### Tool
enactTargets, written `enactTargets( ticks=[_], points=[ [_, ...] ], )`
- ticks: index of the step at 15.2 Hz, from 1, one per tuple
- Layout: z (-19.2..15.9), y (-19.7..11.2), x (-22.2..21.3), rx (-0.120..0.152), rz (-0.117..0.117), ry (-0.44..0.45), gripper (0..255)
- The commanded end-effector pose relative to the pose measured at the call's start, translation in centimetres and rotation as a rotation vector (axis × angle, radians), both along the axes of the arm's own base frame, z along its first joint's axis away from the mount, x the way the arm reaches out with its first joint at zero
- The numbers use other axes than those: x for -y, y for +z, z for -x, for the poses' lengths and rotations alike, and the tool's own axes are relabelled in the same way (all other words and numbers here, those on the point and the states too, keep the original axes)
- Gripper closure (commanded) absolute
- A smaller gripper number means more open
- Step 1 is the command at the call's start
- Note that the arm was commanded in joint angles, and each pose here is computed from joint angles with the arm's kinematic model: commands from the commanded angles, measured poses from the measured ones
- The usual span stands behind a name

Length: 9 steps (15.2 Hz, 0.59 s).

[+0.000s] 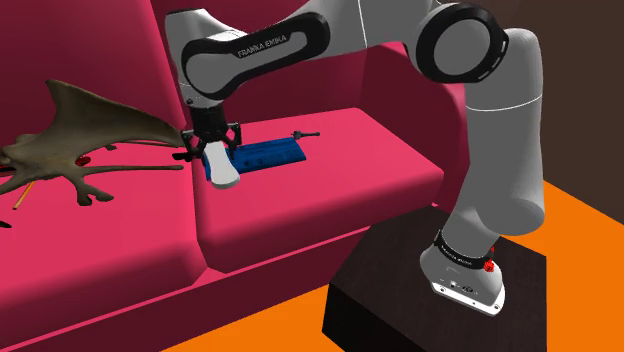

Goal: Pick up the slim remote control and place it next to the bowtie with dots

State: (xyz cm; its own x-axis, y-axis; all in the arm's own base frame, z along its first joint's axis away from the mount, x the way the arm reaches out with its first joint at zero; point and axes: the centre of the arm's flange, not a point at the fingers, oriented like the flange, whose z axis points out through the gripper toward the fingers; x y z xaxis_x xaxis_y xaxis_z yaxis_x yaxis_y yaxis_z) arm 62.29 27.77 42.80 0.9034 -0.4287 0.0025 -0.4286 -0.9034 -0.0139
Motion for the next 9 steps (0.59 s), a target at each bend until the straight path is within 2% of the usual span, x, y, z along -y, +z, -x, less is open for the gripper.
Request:
enactTargets(
  ticks=[1,9],
  points=[
    [0.0,-1.0,-0.1,0.001,0.0,0.0,255],
    [0.0,-5.3,-0.1,0.001,0.0,0.0,255]
  ],
)
